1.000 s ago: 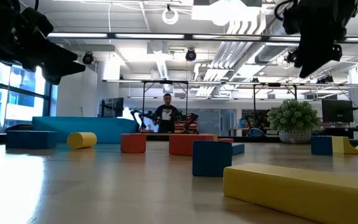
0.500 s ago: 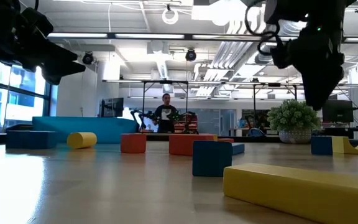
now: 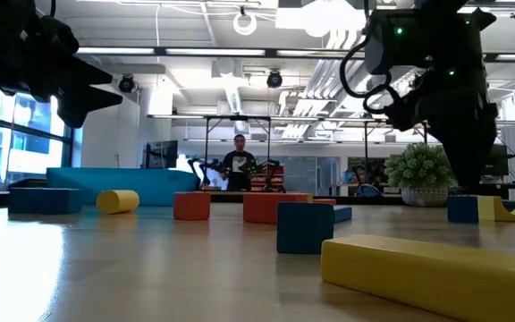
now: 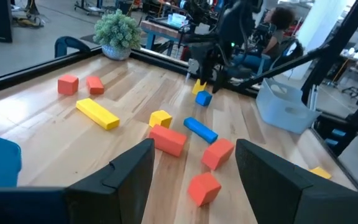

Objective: Sort & place blocks by color
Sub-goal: Put the blue block into the white bin

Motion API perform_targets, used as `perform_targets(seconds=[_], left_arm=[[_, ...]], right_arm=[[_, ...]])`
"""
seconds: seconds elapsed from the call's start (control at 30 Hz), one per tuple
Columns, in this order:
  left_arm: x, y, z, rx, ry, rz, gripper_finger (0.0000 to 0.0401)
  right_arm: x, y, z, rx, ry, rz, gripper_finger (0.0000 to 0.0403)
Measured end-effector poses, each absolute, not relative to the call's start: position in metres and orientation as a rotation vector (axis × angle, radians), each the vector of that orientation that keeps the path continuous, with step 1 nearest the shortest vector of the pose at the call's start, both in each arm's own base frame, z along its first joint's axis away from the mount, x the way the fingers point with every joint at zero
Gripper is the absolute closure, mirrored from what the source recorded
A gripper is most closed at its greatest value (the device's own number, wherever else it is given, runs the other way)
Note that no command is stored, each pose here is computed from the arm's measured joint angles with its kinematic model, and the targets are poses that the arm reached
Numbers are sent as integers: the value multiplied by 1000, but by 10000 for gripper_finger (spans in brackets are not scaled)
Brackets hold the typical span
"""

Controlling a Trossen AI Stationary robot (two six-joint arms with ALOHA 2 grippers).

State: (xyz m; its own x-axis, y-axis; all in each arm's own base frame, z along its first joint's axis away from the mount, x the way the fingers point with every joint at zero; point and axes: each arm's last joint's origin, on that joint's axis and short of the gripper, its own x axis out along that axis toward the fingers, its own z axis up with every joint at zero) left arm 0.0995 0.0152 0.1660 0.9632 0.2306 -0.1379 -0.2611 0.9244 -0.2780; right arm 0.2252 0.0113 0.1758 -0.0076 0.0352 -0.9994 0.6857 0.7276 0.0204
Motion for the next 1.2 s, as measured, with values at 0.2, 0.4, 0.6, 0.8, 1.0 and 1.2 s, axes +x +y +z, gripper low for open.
perform_targets(seconds=[0.2,0.4,0.6,0.8,1.0,1.2], left_arm=[[100,15,172,-410,30,247,188],[100,15,177,-414,-22,237,188],[100,15,186,-474,-122,214,188],[100,15,190,-594,-181,194,188],[100,16,190,-591,-185,210,188],[100,16,190,-589,-187,220,188]], right_arm=[[230,11,169,591,1514,-558,183],[235,11,164,554,1514,-528,183],[235,12,153,546,1561,-521,183],[237,12,151,542,1557,-514,195],[238,12,151,549,1550,-513,278],[238,12,153,592,1542,-534,302]])
